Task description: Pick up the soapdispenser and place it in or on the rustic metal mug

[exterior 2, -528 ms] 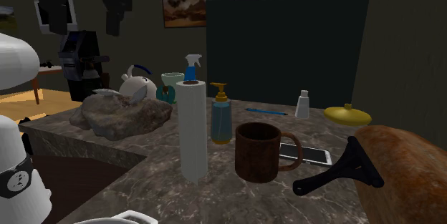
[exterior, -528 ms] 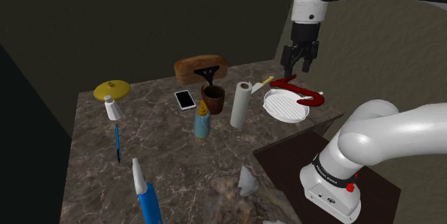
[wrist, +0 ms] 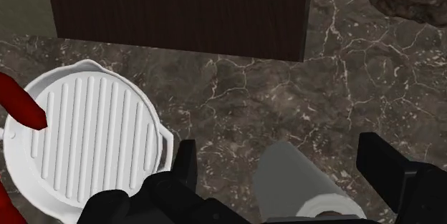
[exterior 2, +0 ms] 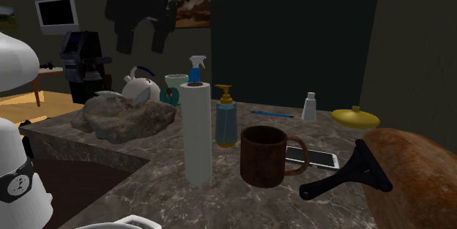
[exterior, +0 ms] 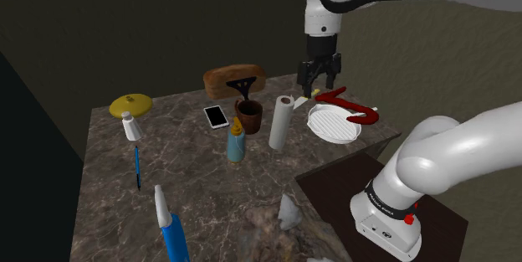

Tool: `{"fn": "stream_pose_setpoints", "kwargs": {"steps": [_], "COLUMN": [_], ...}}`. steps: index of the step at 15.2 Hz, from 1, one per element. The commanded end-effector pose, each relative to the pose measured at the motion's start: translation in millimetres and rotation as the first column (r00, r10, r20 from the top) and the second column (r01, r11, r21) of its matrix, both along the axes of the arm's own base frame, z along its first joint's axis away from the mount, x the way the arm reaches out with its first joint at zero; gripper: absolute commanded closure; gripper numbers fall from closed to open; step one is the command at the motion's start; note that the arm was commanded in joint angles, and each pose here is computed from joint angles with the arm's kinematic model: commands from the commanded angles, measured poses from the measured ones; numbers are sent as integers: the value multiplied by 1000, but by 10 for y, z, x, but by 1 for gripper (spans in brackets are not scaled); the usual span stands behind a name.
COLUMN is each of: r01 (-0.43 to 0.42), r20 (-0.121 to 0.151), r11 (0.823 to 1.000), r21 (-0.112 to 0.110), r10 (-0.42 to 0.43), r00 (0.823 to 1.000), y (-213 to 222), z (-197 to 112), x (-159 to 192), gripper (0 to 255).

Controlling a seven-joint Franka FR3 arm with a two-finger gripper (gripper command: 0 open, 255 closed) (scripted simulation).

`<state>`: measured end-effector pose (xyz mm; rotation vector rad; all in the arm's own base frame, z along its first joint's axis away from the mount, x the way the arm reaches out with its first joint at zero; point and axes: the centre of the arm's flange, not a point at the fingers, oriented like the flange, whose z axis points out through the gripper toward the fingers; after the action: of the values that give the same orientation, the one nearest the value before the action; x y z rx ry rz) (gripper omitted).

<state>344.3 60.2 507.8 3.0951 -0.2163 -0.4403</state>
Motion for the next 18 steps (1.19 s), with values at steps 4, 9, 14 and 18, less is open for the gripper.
{"fn": "stream_pose_setpoints", "kwargs": {"steps": [4,9,14,18], "r01": [-21,-44,-67,-87], "r20": [-42,-84,-126,-160], "r11": [999,997,994,991], "r21": [-28,-56,-83,-103], "r10": [20,39,56,70], "r00": [999,996,990,985], "y": [531,1043,1554,1961], "z": [-268,-579,-922,-1219], "x": [459,896,1309,1621], "gripper": [0,0,0,0]}}
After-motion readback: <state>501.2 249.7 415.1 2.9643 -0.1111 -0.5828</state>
